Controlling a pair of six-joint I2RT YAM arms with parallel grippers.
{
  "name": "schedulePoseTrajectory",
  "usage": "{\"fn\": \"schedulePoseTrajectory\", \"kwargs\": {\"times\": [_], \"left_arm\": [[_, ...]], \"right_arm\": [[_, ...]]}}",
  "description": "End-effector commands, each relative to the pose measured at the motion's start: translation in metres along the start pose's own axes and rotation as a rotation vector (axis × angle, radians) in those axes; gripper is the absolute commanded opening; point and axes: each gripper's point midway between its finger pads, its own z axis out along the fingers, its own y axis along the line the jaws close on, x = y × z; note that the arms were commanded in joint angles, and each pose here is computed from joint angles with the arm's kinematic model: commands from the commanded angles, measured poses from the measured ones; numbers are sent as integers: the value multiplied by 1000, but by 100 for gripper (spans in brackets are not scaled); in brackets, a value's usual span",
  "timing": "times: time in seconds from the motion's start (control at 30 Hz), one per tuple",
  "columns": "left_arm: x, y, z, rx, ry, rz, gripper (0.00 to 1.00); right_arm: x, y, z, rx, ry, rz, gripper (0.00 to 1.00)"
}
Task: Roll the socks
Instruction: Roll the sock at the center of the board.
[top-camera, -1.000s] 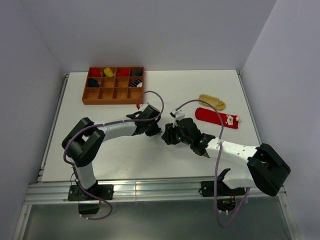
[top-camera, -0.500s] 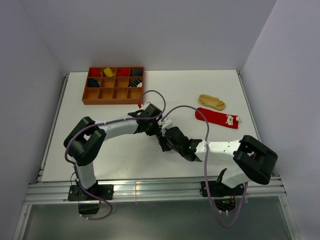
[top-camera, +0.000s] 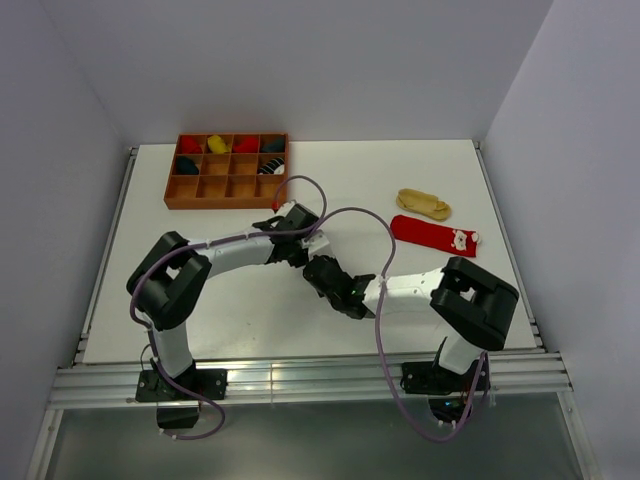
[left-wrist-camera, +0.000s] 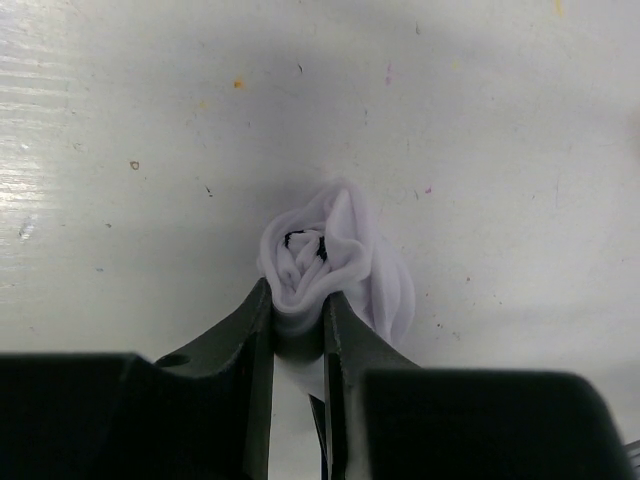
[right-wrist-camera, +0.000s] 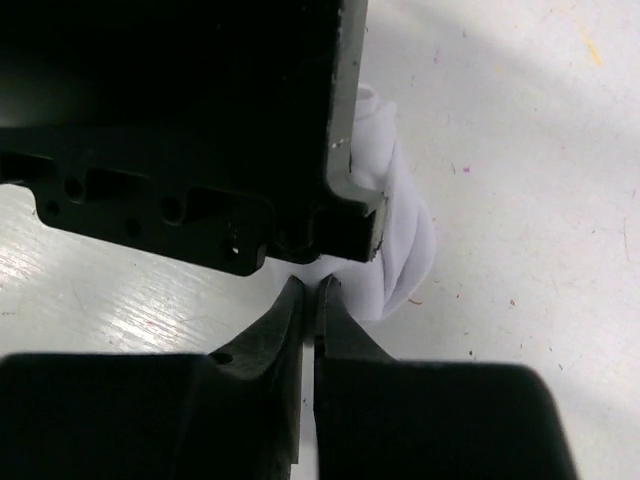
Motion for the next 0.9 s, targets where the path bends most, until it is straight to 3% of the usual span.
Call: {"fn": "schedulePoseTrajectory", "kwargs": {"times": [0.0,0.27,0.47,0.7,0.87], "left_arm": [[26,7,1,-42,68,79,17],[-3,1,-19,-16,-45,36,56],[-36,2,-48,28,-168,-78,72],[-55,9,-78,151,-275,-152,73],[-28,6,-70,244,-187,-126,73]], "right_arm": [[29,-3,3,18,116,-32,0],[31,9,-10,-287,221,203,0],[24,7,-14,-474,250,383,0],[20,7,-16,-675,302,614,0],[22,-4,-10,-774,337,808,0]]}}
